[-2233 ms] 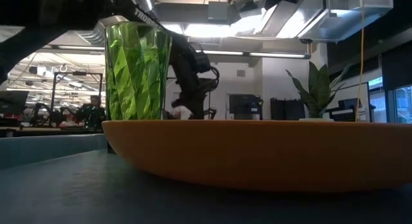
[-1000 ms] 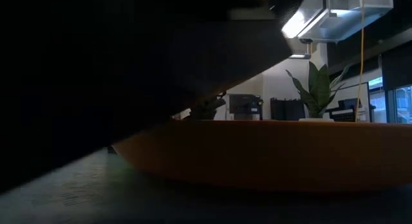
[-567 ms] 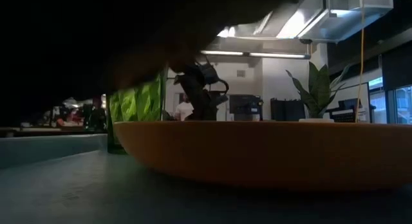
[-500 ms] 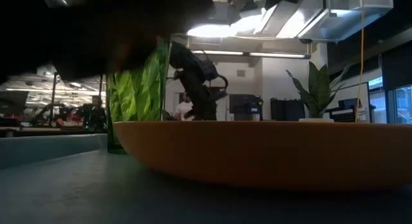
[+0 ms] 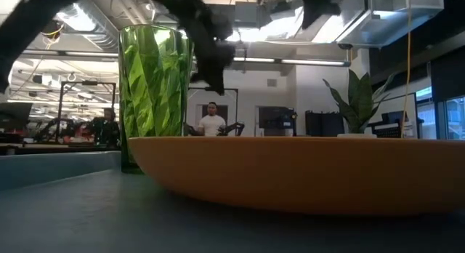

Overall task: Pick and place plate/cup/fork/spoon on tray
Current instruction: Put the blue spoon on the right side of the green fork on the gray serving tray

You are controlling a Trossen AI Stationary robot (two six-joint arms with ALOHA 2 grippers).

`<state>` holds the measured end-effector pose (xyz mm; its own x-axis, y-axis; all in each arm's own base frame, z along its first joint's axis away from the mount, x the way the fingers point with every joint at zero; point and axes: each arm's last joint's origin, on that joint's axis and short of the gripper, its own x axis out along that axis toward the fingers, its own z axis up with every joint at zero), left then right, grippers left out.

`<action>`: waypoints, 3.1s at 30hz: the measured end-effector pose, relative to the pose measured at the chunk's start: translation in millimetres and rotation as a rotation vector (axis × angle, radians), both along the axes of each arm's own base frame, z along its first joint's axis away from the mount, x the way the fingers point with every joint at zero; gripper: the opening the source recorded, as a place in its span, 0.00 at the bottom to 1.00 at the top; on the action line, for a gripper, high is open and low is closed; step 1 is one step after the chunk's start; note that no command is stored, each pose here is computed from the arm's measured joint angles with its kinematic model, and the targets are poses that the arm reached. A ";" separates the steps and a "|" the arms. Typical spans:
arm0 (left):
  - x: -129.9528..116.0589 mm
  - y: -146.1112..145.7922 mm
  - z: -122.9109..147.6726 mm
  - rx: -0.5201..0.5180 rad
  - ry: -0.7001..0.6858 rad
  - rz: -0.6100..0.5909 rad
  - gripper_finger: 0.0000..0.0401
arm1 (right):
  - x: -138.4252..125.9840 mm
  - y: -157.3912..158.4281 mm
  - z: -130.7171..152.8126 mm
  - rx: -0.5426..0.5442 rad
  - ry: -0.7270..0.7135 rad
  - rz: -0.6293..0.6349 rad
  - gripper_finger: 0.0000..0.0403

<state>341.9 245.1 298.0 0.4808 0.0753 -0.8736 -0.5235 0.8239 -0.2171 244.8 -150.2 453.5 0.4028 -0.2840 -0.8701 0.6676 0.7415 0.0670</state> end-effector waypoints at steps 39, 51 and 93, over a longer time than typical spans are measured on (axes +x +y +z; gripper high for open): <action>-71.6 -112.0 122.4 0.220 -0.045 0.022 0.00 | 119.2 -84.6 -249.5 0.410 -0.092 -0.324 0.24; -71.5 -111.9 122.3 0.221 -0.045 0.020 0.00 | 131.1 -91.9 -292.3 0.465 -0.063 -0.401 0.24; -71.1 -112.1 121.9 0.264 -0.030 -0.076 0.00 | 135.7 -117.0 -271.9 0.401 -0.066 -0.308 0.24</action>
<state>270.8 133.0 419.9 0.5195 0.2617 -0.8134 -0.4547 0.8907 -0.0039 380.4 -267.2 181.6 0.4106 -0.0474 -0.9106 0.8359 0.4185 0.3552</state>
